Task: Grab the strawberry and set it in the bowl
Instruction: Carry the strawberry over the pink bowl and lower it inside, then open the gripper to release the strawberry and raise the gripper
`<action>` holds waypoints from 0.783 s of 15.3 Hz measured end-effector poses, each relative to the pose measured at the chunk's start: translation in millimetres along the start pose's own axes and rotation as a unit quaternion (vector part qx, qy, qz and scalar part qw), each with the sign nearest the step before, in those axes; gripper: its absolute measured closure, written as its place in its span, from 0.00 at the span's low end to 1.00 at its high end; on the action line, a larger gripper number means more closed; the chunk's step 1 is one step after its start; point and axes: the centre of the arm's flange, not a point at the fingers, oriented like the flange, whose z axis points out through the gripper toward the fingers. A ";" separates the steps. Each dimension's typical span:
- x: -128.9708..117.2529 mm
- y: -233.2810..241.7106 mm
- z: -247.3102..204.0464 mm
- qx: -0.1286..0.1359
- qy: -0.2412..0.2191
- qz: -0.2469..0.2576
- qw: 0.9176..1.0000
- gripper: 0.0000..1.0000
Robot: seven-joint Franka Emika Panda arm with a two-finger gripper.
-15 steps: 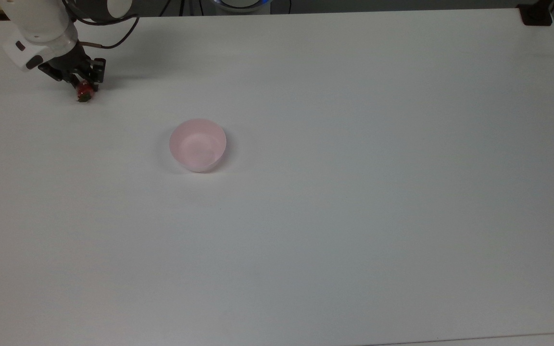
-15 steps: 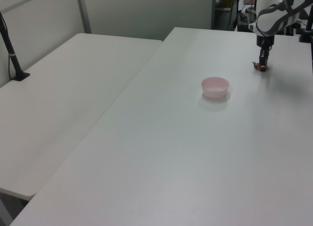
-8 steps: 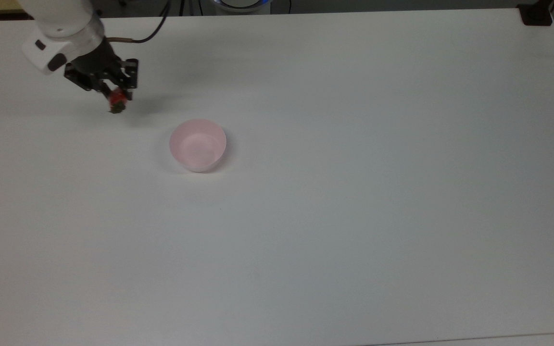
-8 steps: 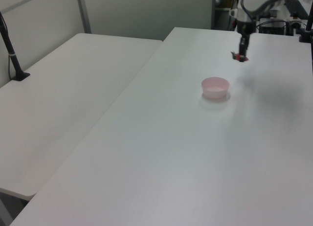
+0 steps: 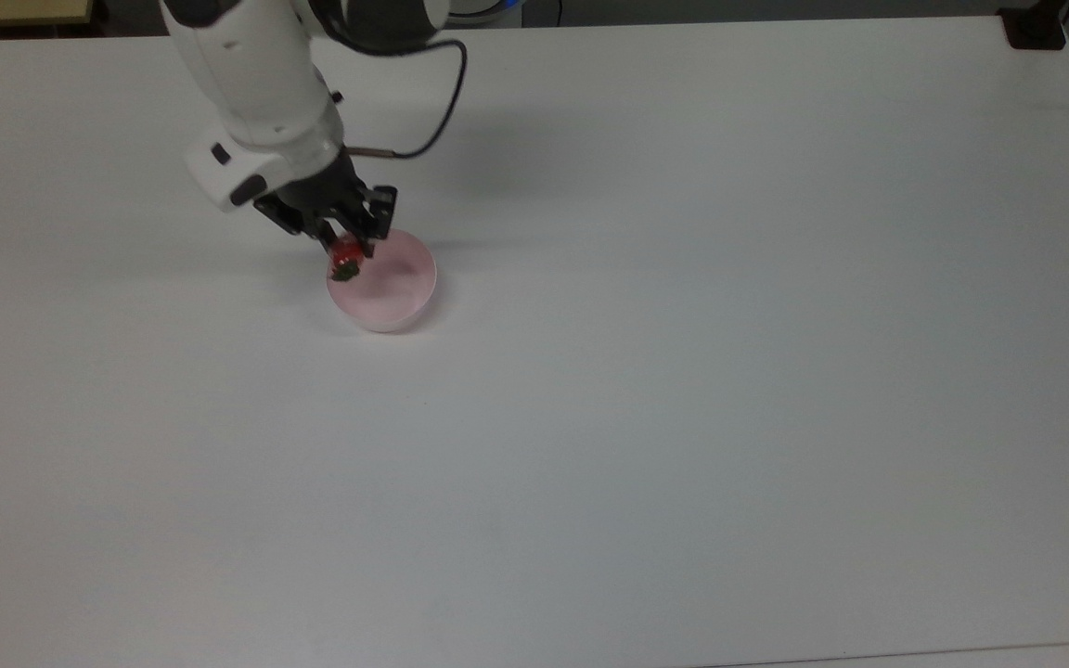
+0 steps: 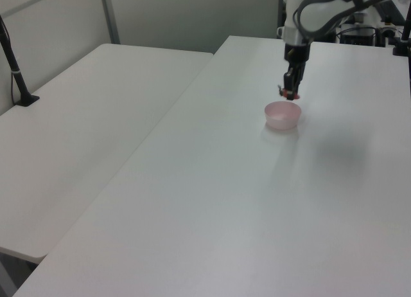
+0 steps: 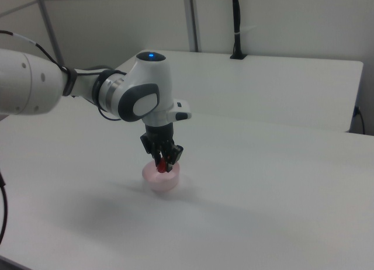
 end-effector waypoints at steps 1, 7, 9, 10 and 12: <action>4.0 -5.6 6.9 -0.001 0.005 0.009 1.000 0.61; 18.0 -24.0 17.7 -0.002 0.011 0.012 1.000 0.26; 20.7 -34.3 1.1 0.000 0.020 0.026 0.999 0.05; 19.4 -37.7 -16.2 0.002 0.020 0.039 0.999 0.00; 7.1 -42.9 -72.4 0.003 0.012 0.053 0.999 0.00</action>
